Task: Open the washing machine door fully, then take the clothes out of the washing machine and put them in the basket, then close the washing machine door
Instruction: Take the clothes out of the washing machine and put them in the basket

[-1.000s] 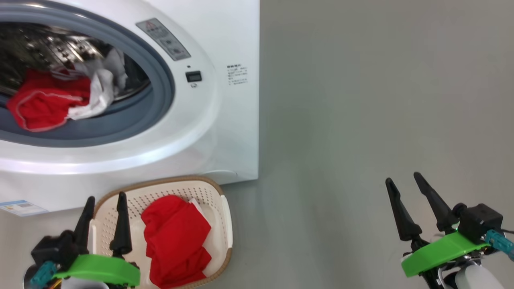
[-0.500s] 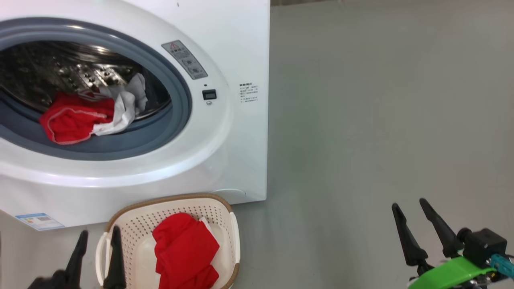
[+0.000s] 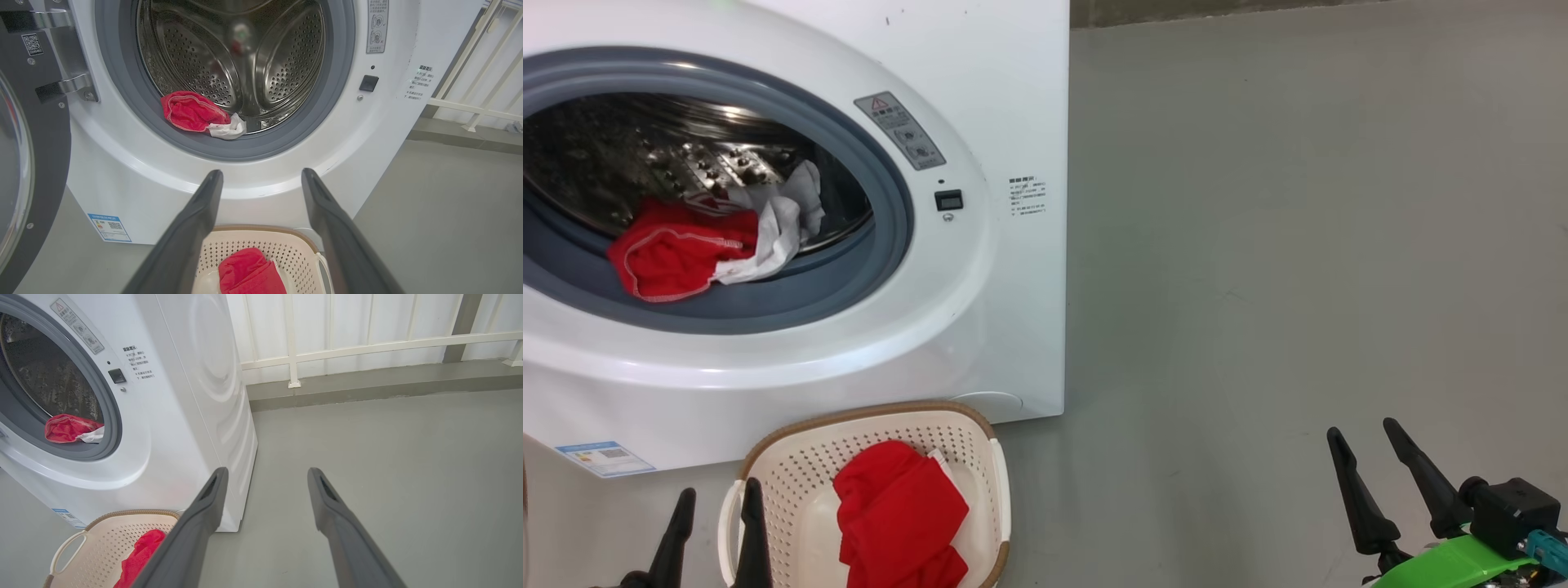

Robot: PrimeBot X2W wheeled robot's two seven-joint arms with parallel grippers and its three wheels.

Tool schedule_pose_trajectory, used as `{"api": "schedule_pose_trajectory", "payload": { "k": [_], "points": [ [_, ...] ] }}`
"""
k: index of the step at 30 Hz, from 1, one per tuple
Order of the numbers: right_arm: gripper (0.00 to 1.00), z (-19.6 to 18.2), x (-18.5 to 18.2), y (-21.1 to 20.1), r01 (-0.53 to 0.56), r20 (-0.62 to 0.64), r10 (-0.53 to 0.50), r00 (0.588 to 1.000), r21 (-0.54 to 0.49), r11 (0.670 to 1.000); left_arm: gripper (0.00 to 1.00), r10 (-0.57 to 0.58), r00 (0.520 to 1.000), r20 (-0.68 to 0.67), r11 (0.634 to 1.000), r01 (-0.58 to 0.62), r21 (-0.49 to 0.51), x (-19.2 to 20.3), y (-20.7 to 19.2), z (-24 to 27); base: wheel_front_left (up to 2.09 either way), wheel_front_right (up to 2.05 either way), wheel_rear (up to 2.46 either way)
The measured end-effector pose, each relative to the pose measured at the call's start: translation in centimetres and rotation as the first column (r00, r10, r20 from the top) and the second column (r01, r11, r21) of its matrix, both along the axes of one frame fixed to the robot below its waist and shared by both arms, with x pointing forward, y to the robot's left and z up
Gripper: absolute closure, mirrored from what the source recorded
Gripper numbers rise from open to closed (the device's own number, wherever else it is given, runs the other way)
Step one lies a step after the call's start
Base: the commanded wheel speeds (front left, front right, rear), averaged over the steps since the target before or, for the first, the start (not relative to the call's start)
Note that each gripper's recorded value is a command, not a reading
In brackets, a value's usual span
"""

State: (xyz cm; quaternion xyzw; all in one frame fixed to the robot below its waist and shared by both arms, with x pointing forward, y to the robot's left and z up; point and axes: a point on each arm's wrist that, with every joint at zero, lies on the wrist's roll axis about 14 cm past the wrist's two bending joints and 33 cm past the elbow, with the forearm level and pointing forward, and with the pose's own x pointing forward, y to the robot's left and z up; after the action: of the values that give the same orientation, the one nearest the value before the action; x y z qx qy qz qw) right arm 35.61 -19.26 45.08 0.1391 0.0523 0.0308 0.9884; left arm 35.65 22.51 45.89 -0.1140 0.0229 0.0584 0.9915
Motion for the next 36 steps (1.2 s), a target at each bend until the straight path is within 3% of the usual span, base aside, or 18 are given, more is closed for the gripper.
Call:
{"api": "schedule_pose_trajectory", "payload": {
  "k": [10, 18, 23, 36],
  "points": [
    [0.0, -0.8, 0.2, 0.3, -0.011, -0.023, 0.011, 1.0, 0.001, 1.0, 0.0, -0.027, 0.998, -0.052, 0.999, 0.029, 0.039, 1.0, -0.6, -1.4, 0.0, 0.0, 0.0],
    [0.0, -1.7, 1.4, 1.1, -0.031, -0.049, 0.032, 0.998, 0.006, 0.999, 0.0, -0.074, 0.997, -0.011, 0.989, 0.075, 0.13, 7.4, -1.2, 0.3, 0.0, 0.0, 0.0],
    [0.0, -2.1, 3.0, 1.1, -0.029, -0.052, 0.03, 0.998, 0.009, 1.0, 0.0, -0.076, 0.997, -0.005, 0.99, 0.076, 0.12, 12.1, -0.8, 0.7, 0.0, 0.0, 0.0],
    [0.0, -4.0, 5.1, 0.5, 0.0, -0.091, 0.002, 0.996, 0.025, 1.0, 0.0, -0.099, 0.991, -0.092, 0.973, 0.115, 0.198, 20.6, 0.5, -1.3, 0.0, 0.0, 0.0]
  ]
}}
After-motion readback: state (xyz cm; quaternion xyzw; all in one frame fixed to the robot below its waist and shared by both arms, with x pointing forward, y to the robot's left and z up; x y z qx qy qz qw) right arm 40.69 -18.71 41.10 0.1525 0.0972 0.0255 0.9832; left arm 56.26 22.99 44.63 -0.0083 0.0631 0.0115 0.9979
